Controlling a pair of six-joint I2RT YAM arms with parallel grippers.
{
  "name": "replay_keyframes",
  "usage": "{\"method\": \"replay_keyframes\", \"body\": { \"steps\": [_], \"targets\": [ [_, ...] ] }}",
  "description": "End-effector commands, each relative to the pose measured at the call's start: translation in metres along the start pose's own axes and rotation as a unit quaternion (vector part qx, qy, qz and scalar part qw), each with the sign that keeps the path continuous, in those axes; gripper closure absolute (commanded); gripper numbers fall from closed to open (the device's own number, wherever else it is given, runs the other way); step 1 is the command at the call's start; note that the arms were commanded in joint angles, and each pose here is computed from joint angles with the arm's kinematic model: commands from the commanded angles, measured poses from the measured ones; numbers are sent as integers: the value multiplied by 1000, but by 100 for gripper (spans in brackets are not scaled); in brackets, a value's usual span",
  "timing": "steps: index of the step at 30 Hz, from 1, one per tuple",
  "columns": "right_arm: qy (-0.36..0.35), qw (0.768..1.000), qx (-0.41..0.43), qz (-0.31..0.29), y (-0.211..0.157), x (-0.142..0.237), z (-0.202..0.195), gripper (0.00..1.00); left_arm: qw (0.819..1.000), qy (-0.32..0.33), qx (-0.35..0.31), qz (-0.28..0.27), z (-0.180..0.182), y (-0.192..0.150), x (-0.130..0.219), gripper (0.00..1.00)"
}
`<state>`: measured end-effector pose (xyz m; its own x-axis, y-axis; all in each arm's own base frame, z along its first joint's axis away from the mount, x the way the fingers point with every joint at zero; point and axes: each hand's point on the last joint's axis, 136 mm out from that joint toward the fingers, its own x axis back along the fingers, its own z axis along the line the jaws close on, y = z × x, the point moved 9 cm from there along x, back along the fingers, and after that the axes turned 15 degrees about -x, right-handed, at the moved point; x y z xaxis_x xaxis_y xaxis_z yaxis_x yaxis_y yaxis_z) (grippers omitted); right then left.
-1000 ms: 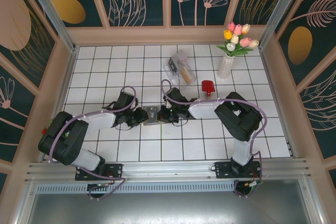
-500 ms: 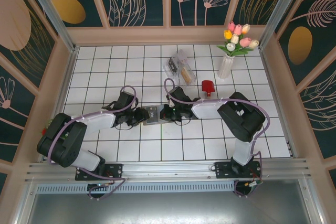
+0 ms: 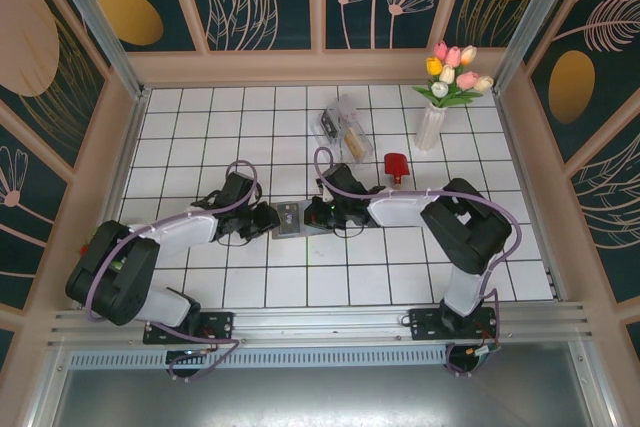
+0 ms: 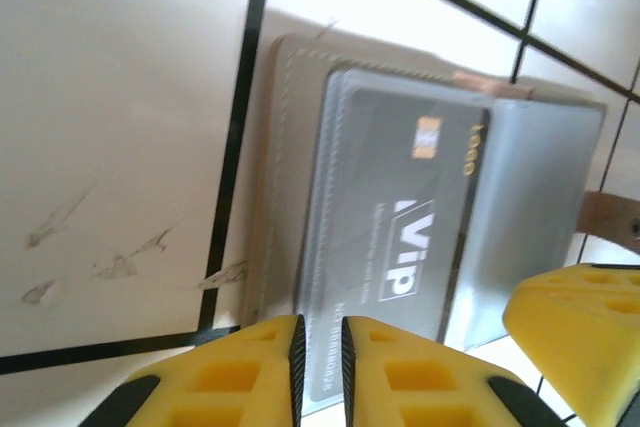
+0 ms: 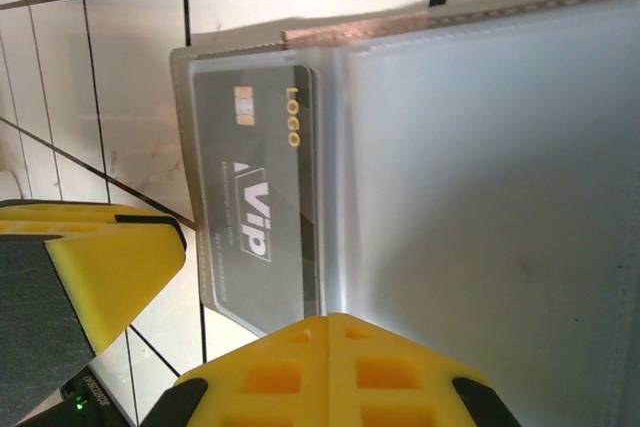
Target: Take the credit cards out of the card holder
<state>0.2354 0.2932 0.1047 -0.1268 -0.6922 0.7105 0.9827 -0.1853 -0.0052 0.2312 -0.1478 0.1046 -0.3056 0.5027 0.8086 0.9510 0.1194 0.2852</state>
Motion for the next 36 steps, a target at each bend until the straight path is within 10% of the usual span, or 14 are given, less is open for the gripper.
{"method": "replay_keyframes", "body": {
  "steps": [1,36],
  "targets": [
    [27,1000,15,-1,1,3,10,96,1000,16,-12,-3,-1,6,1,83],
    [-24,999,-11,26,10,-35,-8,78,997,39,12,70,26,-24,-26,94]
  ]
}}
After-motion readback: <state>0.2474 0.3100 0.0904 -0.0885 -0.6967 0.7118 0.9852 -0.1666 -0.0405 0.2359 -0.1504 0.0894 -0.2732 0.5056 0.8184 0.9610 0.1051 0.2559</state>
